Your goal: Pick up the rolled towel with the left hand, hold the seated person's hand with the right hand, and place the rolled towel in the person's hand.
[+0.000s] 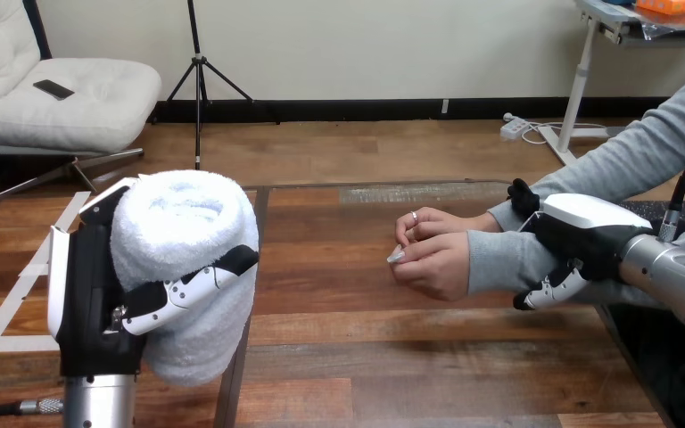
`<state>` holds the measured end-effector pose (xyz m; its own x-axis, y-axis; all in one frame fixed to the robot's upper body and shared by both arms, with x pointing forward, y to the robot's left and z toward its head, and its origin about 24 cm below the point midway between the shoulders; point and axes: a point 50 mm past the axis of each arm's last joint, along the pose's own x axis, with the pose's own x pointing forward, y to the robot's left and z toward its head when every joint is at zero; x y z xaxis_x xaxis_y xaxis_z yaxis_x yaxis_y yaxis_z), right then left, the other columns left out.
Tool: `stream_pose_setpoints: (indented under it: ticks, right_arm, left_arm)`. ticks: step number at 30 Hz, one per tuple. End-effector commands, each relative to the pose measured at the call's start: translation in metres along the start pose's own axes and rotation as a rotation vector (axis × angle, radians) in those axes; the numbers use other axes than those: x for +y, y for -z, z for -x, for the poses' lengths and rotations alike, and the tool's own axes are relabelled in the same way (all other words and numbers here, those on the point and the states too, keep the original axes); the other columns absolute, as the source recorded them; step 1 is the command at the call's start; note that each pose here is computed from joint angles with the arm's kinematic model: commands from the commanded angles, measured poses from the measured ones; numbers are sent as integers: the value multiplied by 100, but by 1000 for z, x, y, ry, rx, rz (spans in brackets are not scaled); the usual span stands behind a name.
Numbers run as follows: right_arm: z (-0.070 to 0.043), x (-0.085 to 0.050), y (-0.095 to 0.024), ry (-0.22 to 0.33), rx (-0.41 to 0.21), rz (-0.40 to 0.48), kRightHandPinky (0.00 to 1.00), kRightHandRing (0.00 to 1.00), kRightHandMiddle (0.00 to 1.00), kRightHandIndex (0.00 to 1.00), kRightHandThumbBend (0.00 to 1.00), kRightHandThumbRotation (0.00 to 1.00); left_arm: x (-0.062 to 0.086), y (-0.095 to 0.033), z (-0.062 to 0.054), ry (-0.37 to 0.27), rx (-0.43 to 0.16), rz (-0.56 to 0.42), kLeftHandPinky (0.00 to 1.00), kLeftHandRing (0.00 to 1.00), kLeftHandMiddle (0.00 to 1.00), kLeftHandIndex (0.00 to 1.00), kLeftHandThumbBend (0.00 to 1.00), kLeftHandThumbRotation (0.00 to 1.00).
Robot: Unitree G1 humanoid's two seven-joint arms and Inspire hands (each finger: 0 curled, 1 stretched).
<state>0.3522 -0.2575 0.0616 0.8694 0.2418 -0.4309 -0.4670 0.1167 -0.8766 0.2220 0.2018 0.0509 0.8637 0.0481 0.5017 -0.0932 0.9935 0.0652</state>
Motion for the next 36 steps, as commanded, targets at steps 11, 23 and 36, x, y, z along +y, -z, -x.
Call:
stream_pose_setpoints:
  ticks: [11,23,36]
  right_arm:
    - [-3,-21,-11,103,-55,-11,35,38,43,43,60,15]
    - [-2,-20,-11,111,-66,-1,33,37,41,41,59,15]
    - [-2,-21,-12,111,-68,-8,34,37,41,41,59,16]
  left_arm:
    - [-3,-8,-16,-9,-87,22,27,31,37,42,63,0]
    - [-3,-6,-16,-19,-66,19,28,32,38,42,64,0]
    - [-4,-6,-19,-21,-64,17,27,31,38,42,64,0]
